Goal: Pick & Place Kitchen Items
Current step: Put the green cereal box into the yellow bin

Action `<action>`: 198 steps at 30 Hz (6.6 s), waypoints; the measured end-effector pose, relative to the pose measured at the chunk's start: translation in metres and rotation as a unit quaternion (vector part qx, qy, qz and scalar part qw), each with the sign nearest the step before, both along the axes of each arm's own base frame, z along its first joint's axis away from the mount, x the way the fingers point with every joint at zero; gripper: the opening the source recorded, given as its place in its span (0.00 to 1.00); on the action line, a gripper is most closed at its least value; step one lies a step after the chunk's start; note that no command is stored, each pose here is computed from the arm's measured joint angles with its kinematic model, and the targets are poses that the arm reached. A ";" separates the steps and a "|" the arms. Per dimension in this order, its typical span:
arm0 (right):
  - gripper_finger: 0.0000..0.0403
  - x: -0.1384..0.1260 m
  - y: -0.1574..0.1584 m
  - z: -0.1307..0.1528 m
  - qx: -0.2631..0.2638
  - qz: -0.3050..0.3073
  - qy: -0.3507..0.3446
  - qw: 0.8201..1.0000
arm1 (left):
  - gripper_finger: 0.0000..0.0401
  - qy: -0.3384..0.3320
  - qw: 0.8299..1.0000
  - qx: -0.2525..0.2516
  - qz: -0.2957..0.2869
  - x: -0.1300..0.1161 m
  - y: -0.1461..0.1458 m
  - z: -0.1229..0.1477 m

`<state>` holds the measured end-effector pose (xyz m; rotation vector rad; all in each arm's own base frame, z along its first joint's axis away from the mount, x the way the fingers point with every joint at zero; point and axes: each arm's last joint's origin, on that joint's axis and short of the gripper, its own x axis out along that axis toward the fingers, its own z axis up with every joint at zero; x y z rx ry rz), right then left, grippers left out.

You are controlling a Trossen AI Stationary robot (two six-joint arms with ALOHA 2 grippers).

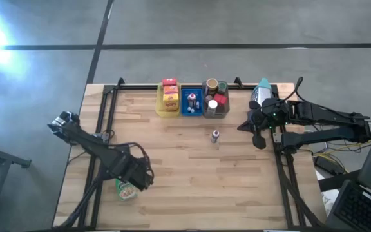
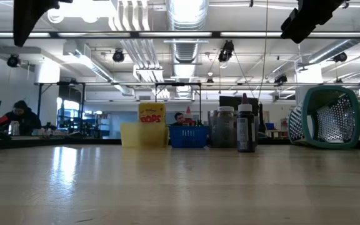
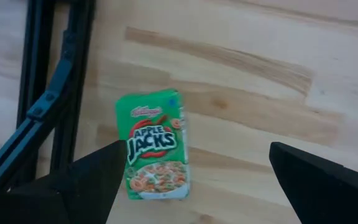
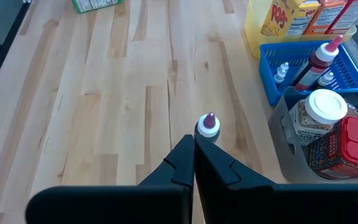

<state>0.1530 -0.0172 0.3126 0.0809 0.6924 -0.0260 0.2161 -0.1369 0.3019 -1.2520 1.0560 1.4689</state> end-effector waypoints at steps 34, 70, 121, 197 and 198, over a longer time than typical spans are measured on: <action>0.02 0.000 0.000 0.000 0.000 0.000 0.000 1.000 | 1.00 -0.096 0.994 -0.047 0.000 -0.067 -0.006 -0.064; 0.02 0.000 0.000 0.000 0.000 0.000 0.000 1.000 | 1.00 -0.099 0.986 -0.125 0.043 -0.085 0.009 -0.126; 0.02 0.000 0.000 0.000 0.000 0.000 0.000 1.000 | 0.88 -0.123 0.989 -0.077 0.022 -0.091 0.019 -0.149; 0.02 0.000 0.000 0.000 0.000 0.000 0.000 1.000 | 0.88 0.013 0.744 0.668 0.005 0.141 0.201 -0.106; 0.02 0.000 0.000 0.000 0.000 0.000 0.000 1.000 | 0.88 0.012 0.744 0.668 0.006 0.142 0.201 -0.104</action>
